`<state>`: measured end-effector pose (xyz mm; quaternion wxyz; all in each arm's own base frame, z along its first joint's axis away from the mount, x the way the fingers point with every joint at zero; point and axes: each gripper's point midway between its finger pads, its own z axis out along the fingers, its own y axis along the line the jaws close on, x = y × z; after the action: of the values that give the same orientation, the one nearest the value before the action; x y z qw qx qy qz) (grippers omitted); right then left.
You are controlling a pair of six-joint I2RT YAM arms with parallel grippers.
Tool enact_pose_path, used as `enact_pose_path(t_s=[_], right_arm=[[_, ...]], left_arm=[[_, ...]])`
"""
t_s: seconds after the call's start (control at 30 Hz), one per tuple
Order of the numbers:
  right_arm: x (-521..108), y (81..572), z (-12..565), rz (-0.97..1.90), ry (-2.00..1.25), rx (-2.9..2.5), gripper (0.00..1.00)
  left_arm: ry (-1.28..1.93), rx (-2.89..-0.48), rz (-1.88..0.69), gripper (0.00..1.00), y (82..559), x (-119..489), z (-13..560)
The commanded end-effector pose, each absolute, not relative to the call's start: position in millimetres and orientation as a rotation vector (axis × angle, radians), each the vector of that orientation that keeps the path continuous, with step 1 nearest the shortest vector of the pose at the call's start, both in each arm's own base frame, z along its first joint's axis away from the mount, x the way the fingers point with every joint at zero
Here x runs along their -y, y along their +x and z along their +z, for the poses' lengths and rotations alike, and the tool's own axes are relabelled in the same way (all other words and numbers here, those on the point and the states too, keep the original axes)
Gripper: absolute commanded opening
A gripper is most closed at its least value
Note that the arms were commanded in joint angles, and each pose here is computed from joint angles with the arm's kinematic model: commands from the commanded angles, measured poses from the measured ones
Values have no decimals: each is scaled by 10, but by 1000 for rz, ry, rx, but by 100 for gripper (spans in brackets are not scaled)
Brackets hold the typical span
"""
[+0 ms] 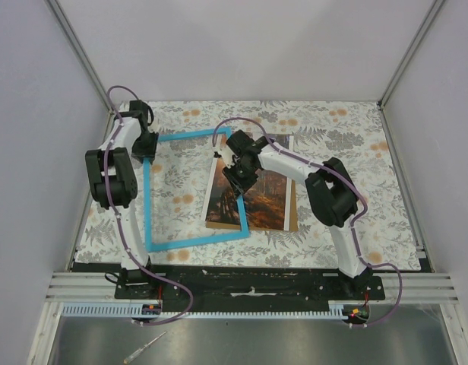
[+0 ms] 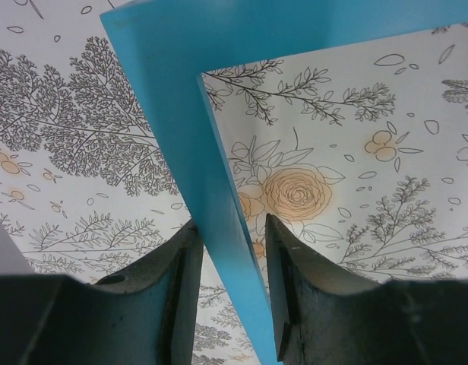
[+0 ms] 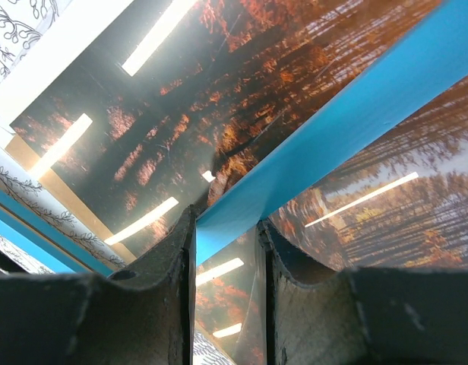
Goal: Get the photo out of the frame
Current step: Place the photo frame item at the center of the board.
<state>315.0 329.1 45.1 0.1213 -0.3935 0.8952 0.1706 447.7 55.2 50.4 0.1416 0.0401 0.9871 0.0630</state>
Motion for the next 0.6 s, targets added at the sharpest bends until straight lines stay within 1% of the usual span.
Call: enact_pose_path(t_s=[0.0,0.1,0.17,0.33,0.43,0.53,0.57], right_arm=[[-3840,2934,614,742,-1394,-2389,1],[-3851,2905,575,758,-1407,-2395,4],[-3847,2889,554,765,-1416,-2397,10],[-3818,2839,563,777,-1435,-2390,41],[-3773,2799,562,774,-1456,-2383,56],[-3714,2754,552,772,-1469,-2380,73],[-3704,2747,551,770,-1470,-2376,77]], left_arm=[[191,-2736,125,43,4836,-349,563],[182,-2732,157,43,4876,-398,516],[182,-2733,180,43,4901,-422,478],[179,-2724,258,44,4956,-530,422],[169,-2718,292,44,4969,-594,424],[165,-2705,334,45,4991,-661,451],[160,-2696,355,45,5009,-689,467]])
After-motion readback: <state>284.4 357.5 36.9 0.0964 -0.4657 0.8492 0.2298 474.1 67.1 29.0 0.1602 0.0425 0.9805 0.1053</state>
